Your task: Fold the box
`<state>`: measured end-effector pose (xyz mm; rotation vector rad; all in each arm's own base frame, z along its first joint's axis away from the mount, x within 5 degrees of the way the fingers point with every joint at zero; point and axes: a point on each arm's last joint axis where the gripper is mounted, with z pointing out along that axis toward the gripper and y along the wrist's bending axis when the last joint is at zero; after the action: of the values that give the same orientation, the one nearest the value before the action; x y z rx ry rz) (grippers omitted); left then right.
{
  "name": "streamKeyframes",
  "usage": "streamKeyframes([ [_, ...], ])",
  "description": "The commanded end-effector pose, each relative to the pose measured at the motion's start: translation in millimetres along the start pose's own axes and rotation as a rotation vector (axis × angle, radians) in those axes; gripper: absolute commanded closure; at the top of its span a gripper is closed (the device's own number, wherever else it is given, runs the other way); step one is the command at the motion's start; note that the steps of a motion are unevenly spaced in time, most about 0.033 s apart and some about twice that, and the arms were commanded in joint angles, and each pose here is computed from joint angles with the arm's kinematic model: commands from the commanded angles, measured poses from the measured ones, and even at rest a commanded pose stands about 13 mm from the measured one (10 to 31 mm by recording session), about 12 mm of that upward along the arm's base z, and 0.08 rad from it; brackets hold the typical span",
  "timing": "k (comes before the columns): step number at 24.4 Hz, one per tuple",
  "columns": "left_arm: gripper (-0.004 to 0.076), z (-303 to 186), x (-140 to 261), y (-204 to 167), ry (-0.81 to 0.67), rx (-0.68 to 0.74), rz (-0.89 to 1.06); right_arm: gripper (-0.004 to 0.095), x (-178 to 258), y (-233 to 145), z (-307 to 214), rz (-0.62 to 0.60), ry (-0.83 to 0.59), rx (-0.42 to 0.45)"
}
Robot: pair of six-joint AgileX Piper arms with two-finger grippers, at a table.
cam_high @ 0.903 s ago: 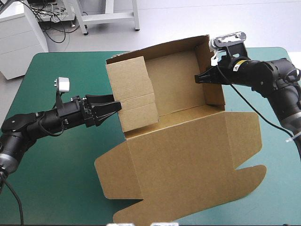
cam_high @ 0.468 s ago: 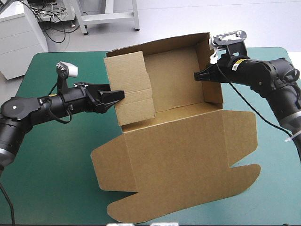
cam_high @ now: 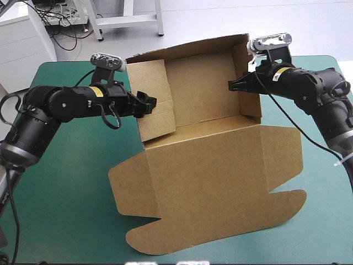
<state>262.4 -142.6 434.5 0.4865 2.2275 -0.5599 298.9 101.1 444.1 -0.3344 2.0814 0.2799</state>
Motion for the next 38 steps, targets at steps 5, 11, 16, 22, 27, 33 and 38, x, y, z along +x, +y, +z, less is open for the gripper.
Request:
streamKeyframes([
  [5, 0.0255, -7, -32, -23, -0.059, -0.174, -0.011, 0.0920, -18, 3, -22, 0.102, -0.150, -0.023],
  [11, 0.0293, -2, -34, -25, -0.081, -0.227, -0.095, 0.0920, -17, 3, -22, 0.142, -0.136, -0.028],
  [16, 0.0534, 4, -33, -25, -0.063, -0.216, -0.110, 0.0920, -16, 3, -22, 0.142, -0.121, -0.028],
  [22, 0.0752, 23, -35, -27, -0.066, -0.174, -0.137, 0.0922, -2, 2, -5, 0.121, 0.021, -0.021],
  [27, 0.0754, 57, -25, -20, 0.048, -0.220, -0.137, 0.0930, 20, -1, 32, 0.079, 0.238, -0.015],
  [33, 0.0754, 98, -12, -9, 0.184, -0.284, -0.084, 0.0930, 43, -4, 70, 0.042, 0.418, -0.016],
  [38, 0.0754, 134, 0, 0, 0.262, -0.318, -0.046, 0.0930, 64, -9, 105, 0.039, 0.529, -0.002],
])
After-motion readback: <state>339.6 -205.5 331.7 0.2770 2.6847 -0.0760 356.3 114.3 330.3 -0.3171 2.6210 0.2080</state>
